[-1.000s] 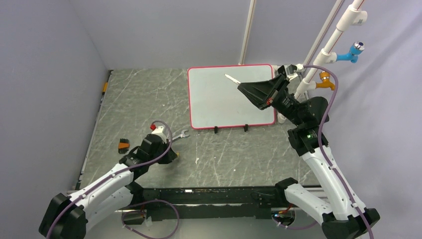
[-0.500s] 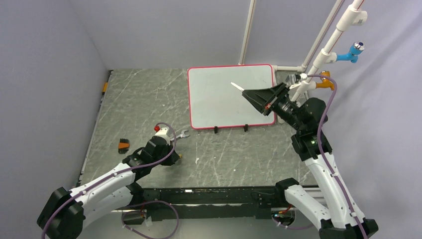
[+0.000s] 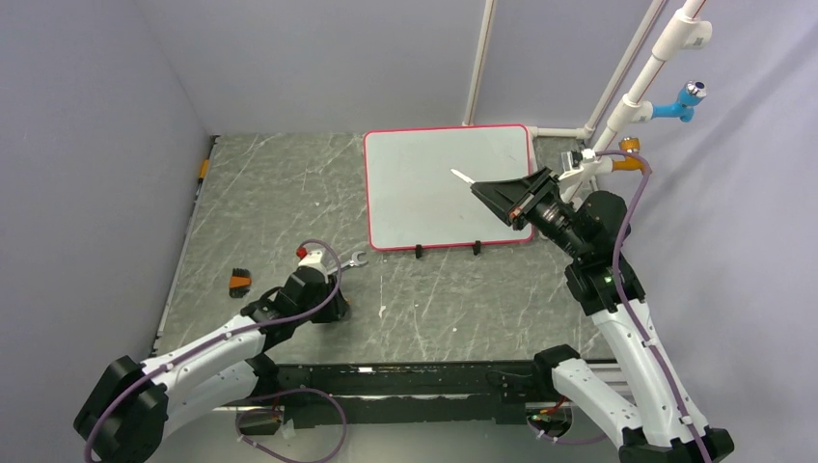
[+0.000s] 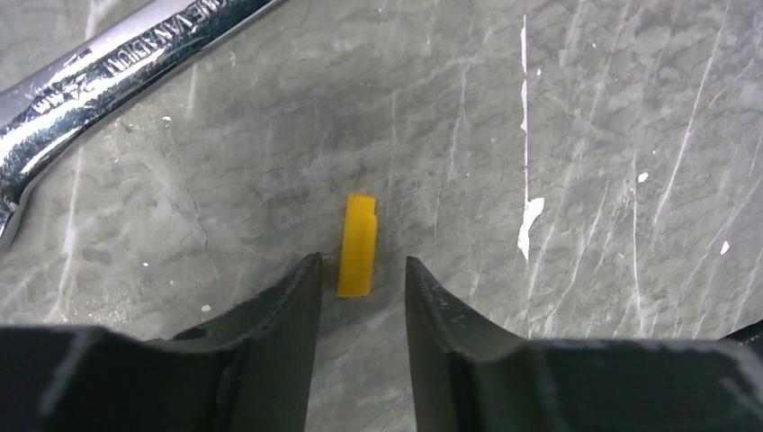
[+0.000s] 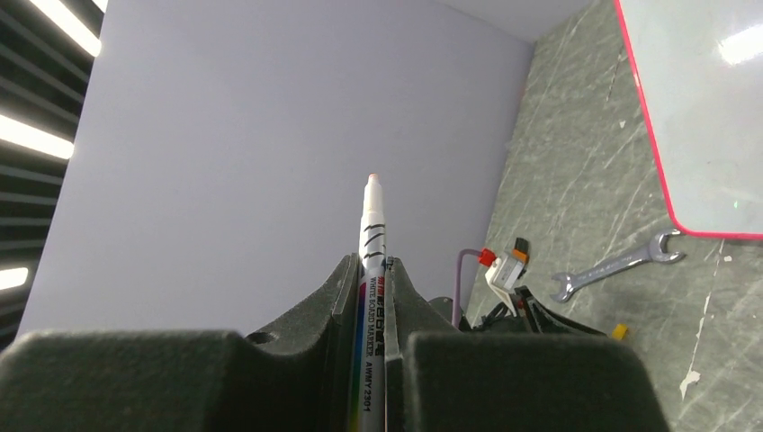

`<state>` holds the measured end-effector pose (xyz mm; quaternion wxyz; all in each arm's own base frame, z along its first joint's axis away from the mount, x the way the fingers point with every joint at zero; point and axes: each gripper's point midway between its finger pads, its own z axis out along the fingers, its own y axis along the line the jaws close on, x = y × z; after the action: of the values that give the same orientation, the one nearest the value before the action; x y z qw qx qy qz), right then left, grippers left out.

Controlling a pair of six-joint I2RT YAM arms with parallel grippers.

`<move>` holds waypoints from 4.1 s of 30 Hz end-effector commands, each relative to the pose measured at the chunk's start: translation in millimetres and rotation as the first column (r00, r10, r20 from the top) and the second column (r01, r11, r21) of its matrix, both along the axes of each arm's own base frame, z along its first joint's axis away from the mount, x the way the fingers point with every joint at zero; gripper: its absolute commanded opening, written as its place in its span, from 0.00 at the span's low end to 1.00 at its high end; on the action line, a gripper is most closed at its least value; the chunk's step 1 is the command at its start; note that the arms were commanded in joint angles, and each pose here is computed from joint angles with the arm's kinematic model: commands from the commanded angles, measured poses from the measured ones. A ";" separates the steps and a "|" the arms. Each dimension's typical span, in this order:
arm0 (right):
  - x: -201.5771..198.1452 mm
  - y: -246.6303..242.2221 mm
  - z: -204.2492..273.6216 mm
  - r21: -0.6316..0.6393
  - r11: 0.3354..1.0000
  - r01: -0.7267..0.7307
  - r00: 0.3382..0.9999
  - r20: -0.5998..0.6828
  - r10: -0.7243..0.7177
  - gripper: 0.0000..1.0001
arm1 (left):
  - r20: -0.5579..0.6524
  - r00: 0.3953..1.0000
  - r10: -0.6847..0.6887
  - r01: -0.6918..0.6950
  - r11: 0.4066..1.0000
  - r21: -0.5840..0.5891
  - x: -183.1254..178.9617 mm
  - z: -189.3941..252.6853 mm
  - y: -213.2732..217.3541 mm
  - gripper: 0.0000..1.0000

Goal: Write a sentence on the whiteboard
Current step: Put down the pen cap, then move the whiteboard to the center of the board.

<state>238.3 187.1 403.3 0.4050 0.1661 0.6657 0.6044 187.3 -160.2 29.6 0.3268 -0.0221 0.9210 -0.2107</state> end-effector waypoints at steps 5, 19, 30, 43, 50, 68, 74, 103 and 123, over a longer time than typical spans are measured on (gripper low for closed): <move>3.3 -8.5 11.0 -0.003 0.998 0.059 0.996 0.070 -0.059 0.00 | 0.033 0.999 0.043 -0.043 0.999 0.004 4.5 9.0 5.9 0.64; 6.5 -4.5 -11.3 -0.117 0.992 0.040 0.992 0.121 -0.026 0.00 | 0.171 0.983 -0.066 0.058 0.997 0.053 18.7 77.8 2.0 0.99; 4.2 -25.3 -70.4 -0.443 0.892 0.093 0.992 0.120 -0.043 0.00 | 0.287 0.930 -0.231 0.224 0.973 0.056 67.7 151.3 -25.1 0.99; -24.6 -20.0 -88.6 -0.523 0.852 -0.007 0.983 0.154 0.103 0.00 | 0.402 0.865 -0.300 0.383 0.913 -0.143 147.4 147.8 -39.5 0.79; -28.9 -19.1 -88.2 -0.536 0.844 -0.027 0.980 0.152 0.128 0.00 | 0.394 0.842 -0.368 0.475 0.853 -0.217 164.4 113.2 -49.8 0.75; -28.9 -8.5 -86.3 -0.511 0.855 -0.088 0.973 0.141 0.184 0.00 | 0.429 0.820 -0.378 0.536 0.771 -0.345 224.5 94.8 -50.4 0.65; -27.2 -7.2 -84.8 -0.504 0.859 -0.091 0.972 0.141 0.185 0.00 | 0.433 0.808 -0.401 0.566 0.733 -0.377 238.1 96.1 -57.1 0.62; -33.8 -4.3 -85.0 -0.477 0.871 -0.112 0.969 0.140 0.202 0.00 | 0.449 0.763 -0.465 0.640 0.644 -0.420 208.7 89.3 -74.2 0.00; -46.6 -6.6 -79.6 -0.457 0.883 -0.108 0.966 0.161 0.202 0.00 | 0.413 0.784 -0.463 0.607 0.711 -0.356 138.9 95.8 -57.7 0.00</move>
<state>196.2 179.4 316.4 0.4419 -0.0418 0.7640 0.4683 339.7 -217.9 113.0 0.3424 0.1594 0.7654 -0.5210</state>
